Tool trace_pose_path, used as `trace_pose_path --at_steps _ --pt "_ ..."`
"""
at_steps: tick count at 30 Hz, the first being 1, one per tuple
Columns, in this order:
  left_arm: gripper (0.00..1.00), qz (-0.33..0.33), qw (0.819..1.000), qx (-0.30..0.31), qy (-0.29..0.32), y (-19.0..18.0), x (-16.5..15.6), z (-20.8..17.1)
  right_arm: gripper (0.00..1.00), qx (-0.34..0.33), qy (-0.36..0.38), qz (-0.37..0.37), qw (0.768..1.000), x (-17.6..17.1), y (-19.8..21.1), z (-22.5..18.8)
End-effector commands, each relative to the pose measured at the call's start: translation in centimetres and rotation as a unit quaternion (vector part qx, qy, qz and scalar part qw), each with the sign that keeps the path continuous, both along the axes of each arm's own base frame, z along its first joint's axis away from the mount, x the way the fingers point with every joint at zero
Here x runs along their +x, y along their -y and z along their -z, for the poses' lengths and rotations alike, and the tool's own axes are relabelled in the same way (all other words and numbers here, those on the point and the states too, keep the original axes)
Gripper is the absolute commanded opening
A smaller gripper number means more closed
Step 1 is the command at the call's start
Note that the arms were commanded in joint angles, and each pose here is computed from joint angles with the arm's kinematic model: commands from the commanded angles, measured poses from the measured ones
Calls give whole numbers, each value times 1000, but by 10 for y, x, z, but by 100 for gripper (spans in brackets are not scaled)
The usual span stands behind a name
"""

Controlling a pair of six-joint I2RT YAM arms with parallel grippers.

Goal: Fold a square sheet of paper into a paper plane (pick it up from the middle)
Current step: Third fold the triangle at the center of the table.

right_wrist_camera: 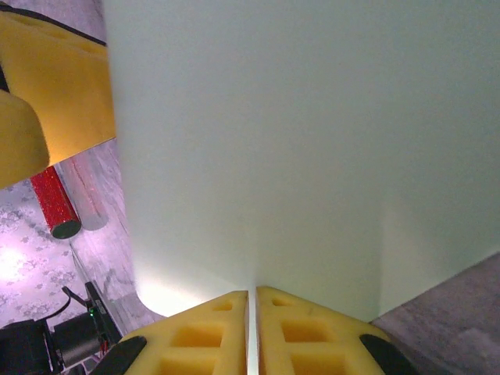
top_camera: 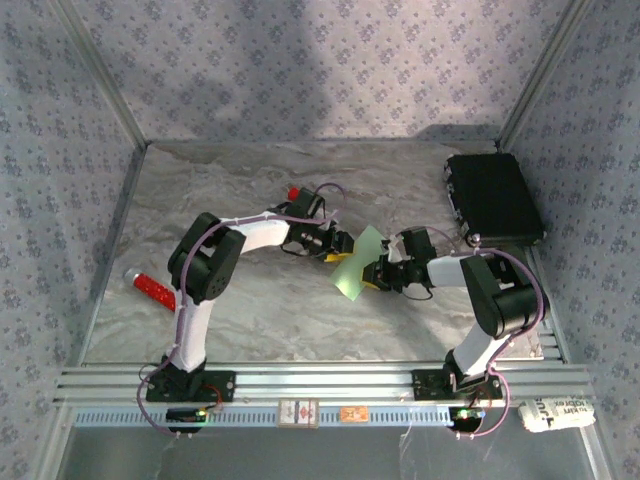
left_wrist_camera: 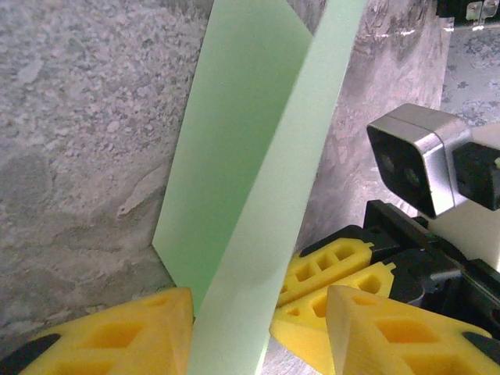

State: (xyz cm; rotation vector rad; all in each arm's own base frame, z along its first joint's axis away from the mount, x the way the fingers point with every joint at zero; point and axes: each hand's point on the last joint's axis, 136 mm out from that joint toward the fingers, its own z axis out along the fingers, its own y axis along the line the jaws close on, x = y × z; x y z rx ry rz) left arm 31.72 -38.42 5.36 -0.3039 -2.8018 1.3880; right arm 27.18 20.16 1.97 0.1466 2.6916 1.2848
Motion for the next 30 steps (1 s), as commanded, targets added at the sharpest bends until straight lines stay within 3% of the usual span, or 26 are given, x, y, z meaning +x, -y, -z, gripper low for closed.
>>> trace_pose_path --at_steps 1,19,30 --pt "46 18 1000 2 3 2 -1 -3 13 -52 -43 15 998 -16 21 25" --pt "43 66 996 -36 -51 2 -50 -8 13 -48 -36 15 998 -9 28 18" --pt "40 26 999 -33 -26 -1 -40 -9 14 -41 -32 6 999 -7 27 13"
